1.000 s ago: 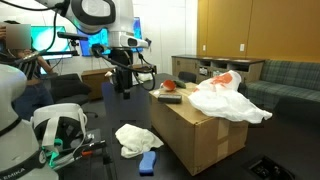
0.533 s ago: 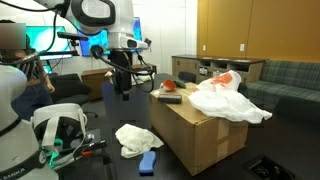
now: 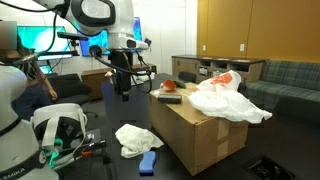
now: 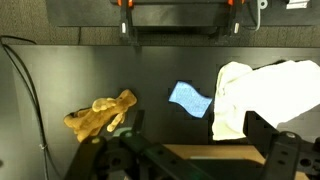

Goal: Swap the things on the box with the things on the table

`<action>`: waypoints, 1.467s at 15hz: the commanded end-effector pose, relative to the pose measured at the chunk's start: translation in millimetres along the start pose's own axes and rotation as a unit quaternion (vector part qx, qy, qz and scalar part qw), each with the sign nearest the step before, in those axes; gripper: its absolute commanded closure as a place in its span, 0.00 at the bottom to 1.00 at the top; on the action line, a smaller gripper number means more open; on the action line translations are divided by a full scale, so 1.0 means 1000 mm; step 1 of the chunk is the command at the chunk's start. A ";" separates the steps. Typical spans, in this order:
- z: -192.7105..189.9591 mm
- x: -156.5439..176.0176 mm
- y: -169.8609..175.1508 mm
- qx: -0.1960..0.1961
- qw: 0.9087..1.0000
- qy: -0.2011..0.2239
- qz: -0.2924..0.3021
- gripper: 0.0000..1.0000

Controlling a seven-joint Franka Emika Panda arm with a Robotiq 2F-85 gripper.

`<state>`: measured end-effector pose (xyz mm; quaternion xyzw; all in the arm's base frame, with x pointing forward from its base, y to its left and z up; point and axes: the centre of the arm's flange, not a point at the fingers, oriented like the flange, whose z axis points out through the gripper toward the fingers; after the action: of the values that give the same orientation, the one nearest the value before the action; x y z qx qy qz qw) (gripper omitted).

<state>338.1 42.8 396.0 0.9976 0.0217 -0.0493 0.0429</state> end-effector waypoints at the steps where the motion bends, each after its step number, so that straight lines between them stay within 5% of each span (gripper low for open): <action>1: -0.002 0.001 -0.003 0.002 1.000 0.009 0.005 0.00; 5: -0.002 -0.002 -0.005 0.000 1.000 -0.009 0.000 0.00; 9: 0.006 -0.016 -0.006 0.030 0.993 -0.108 0.048 0.00; 12: 0.011 -0.023 -0.007 0.036 0.987 -0.138 0.067 0.00; 18: 0.009 -0.013 -0.002 0.040 0.988 -0.091 0.119 0.00; 19: 0.061 0.017 0.045 0.054 0.983 -0.080 0.158 0.00; 22: 0.087 0.041 0.086 0.082 0.970 -0.026 0.226 0.00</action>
<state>337.0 -3.2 355.3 0.9838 -0.1517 -0.0958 -0.0044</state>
